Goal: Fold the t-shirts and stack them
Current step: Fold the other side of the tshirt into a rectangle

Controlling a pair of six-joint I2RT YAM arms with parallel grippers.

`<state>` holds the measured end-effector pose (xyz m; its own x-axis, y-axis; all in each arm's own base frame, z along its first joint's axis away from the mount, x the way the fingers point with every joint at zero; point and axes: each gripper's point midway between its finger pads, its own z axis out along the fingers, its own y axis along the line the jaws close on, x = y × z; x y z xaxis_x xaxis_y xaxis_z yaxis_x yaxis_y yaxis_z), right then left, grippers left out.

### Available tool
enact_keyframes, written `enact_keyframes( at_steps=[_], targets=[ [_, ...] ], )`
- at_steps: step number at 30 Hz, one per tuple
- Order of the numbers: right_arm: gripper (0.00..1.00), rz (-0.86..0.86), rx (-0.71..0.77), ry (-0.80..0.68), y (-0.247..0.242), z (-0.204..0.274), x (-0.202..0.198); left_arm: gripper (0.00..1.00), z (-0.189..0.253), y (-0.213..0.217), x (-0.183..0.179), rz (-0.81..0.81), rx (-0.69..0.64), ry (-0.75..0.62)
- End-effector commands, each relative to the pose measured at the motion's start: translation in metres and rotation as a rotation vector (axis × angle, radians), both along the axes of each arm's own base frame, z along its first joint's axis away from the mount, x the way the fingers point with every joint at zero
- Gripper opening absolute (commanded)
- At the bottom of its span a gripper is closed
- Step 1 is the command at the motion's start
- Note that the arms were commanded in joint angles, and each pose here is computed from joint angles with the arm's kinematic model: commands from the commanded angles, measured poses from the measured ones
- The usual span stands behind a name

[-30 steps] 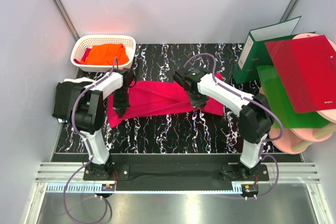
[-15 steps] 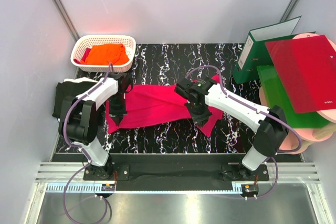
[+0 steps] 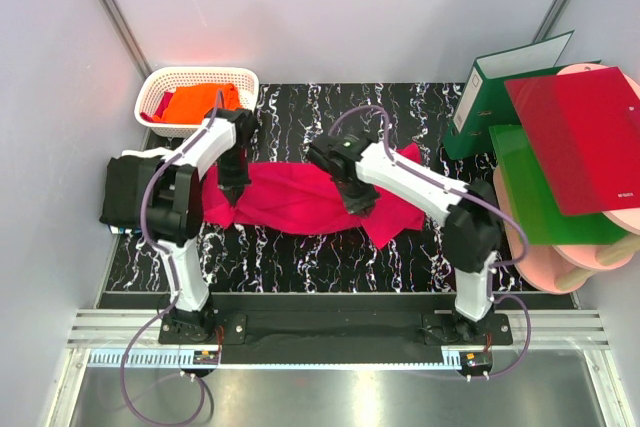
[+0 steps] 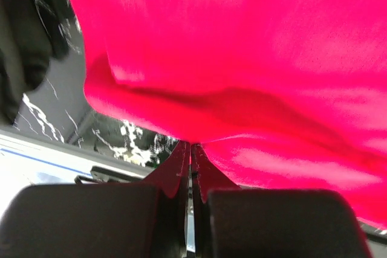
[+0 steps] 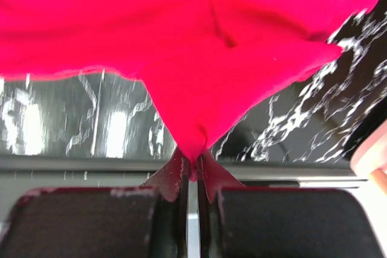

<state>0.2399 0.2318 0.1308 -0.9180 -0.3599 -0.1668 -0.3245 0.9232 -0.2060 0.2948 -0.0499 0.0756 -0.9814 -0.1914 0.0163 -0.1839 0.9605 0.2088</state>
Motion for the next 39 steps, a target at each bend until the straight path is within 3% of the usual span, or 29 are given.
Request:
enact_keyframes(
  at_steps=[1, 7, 10, 11, 14, 15, 17, 18, 19, 25, 26, 27, 28, 29, 30, 31, 32, 39],
  targets=[
    [0.0, -0.009, -0.302, 0.044, -0.05, 0.018, -0.001, 0.04, 0.003, 0.015, 0.027, 0.026, 0.091, -0.011],
    [0.0, -0.053, -0.402, 0.017, -0.065, 0.004, 0.023, 0.07, 0.002, 0.034, 0.049, 0.05, 0.156, -0.019],
    [0.0, -0.091, -0.449, 0.001, -0.077, -0.002, 0.038, 0.17, -0.006, 0.045, 0.049, 0.081, 0.16, -0.005],
    [0.0, -0.102, -0.453, -0.011, -0.078, -0.001, 0.044, 0.25, -0.009, 0.048, 0.049, 0.091, 0.163, -0.001],
    [0.0, -0.12, -0.5, -0.06, -0.083, -0.005, 0.066, 0.34, -0.017, 0.053, 0.05, 0.114, 0.142, 0.008],
    [0.0, -0.124, -0.508, -0.074, -0.083, -0.004, 0.071, 0.42, -0.019, 0.054, 0.051, 0.112, 0.135, 0.01],
    [0.0, -0.133, -0.516, -0.109, -0.082, -0.005, 0.085, 0.7, -0.016, 0.054, 0.054, 0.111, 0.136, -0.004],
    [0.0, -0.139, -0.514, -0.122, -0.081, -0.004, 0.09, 0.94, -0.013, 0.055, 0.055, 0.107, 0.137, -0.011],
    [0.0, -0.14, -0.516, -0.139, -0.079, -0.003, 0.095, 0.99, -0.01, 0.055, 0.058, 0.106, 0.136, -0.025],
    [0.01, -0.156, -0.568, -0.295, -0.078, 0.01, 0.137, 0.99, -0.001, 0.051, 0.061, 0.06, 0.1, -0.047],
    [0.05, -0.156, -0.586, -0.306, -0.078, 0.006, 0.143, 0.99, 0.0, 0.05, 0.061, 0.056, 0.092, -0.047],
    [0.27, -0.164, -0.594, -0.294, -0.083, 0.002, 0.147, 0.99, 0.003, 0.047, 0.06, 0.043, 0.081, -0.052],
    [0.3, -0.169, -0.596, -0.291, -0.085, -0.001, 0.149, 0.99, 0.004, 0.044, 0.059, 0.038, 0.066, -0.054],
    [0.43, -0.177, -0.603, -0.289, -0.087, -0.003, 0.148, 0.99, 0.007, 0.043, 0.059, 0.031, 0.063, -0.062],
    [0.77, -0.186, -0.608, -0.295, -0.09, -0.001, 0.148, 0.99, 0.015, 0.04, 0.059, 0.014, 0.061, -0.086],
    [0.95, -0.194, -0.607, -0.304, -0.091, 0.002, 0.146, 0.99, 0.017, 0.039, 0.057, 0.007, 0.062, -0.091],
    [1.0, -0.213, -0.586, -0.31, -0.092, 0.009, 0.141, 0.99, 0.02, 0.039, 0.056, 0.004, 0.06, -0.101],
    [0.99, -0.207, -0.361, -0.205, -0.083, 0.029, 0.092, 0.99, 0.045, 0.031, 0.054, -0.011, 0.042, -0.193]
  ],
)
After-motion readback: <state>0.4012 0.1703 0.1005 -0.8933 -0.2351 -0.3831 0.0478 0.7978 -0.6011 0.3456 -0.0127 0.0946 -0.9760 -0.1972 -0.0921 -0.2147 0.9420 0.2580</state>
